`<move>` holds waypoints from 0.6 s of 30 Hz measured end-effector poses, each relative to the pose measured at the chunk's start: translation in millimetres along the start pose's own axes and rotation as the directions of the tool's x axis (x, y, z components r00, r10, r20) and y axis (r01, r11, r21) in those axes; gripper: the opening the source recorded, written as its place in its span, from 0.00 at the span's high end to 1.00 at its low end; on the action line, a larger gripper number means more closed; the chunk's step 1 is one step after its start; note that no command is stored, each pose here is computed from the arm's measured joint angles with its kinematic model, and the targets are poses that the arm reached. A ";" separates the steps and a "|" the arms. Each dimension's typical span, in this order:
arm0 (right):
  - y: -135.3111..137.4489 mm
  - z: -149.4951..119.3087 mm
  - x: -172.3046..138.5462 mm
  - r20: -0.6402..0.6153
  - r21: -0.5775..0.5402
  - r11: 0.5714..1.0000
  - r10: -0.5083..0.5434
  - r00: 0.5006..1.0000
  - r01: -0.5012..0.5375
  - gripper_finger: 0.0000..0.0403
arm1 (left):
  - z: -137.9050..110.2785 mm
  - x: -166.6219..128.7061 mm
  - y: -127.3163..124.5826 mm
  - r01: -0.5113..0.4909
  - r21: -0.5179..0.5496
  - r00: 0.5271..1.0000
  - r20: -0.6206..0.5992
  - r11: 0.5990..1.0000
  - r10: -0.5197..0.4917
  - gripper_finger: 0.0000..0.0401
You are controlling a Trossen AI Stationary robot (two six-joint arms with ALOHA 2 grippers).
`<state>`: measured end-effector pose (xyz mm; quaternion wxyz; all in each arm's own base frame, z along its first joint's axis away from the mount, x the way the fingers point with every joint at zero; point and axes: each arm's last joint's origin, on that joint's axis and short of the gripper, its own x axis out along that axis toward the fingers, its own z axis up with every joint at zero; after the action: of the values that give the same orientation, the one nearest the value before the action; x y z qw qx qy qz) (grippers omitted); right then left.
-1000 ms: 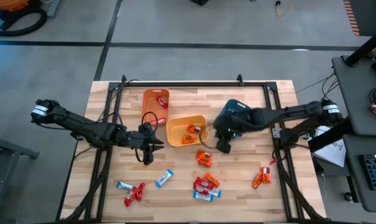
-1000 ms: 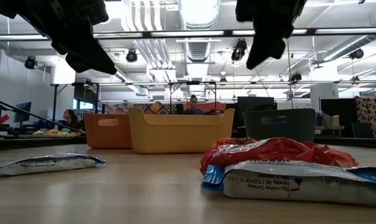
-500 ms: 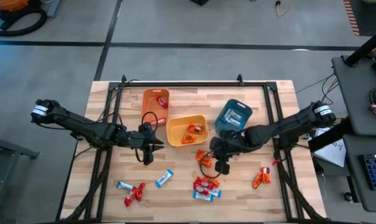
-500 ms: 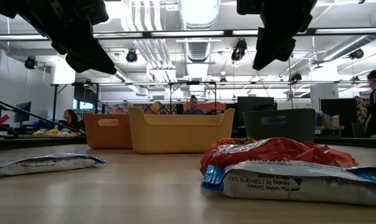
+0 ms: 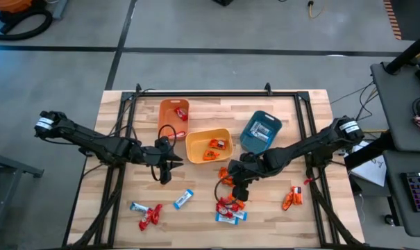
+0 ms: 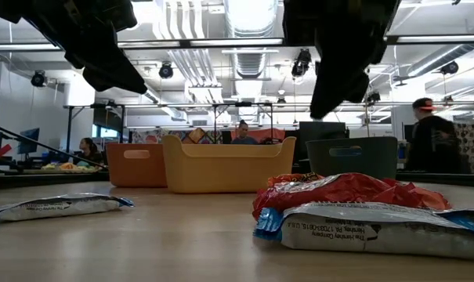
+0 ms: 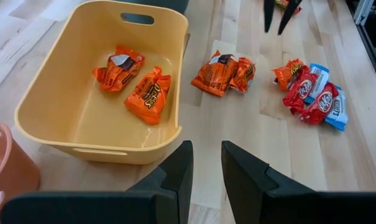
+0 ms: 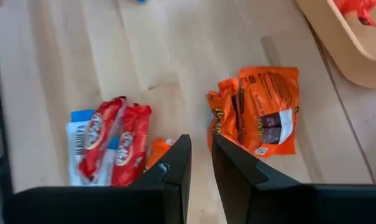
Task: Sort candy
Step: Put the orange chocolate into the yellow bin
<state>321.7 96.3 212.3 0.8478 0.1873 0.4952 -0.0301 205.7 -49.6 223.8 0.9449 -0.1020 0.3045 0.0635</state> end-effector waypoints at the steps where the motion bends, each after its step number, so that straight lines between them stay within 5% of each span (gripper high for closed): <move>1: -0.3 -0.5 2.6 -0.006 -0.012 1.000 -0.004 1.000 0.004 0.86 | 0.0 0.0 0.0 0.000 0.005 1.000 0.000 1.000 0.000 0.83; 7: 2.4 -3.8 9.1 -0.035 -0.092 0.996 0.008 0.999 -0.011 0.86 | 0.0 0.0 0.0 0.000 0.042 1.000 0.000 0.999 0.000 0.83; 13: 9.4 -13.3 14.2 -0.062 -0.437 0.899 0.005 0.998 -0.031 0.86 | 0.0 0.0 0.0 -0.001 0.051 1.000 0.000 0.999 0.001 0.83; 18: 6.8 -12.2 17.6 -0.064 -0.417 0.909 -0.007 0.998 -0.020 0.86 | -0.3 0.0 0.1 -0.001 0.052 1.000 -0.002 0.999 0.001 0.83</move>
<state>322.1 109.2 194.0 0.8521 0.0044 0.5164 0.0850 205.6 -49.5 223.5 0.9469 -0.0774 0.3069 0.0562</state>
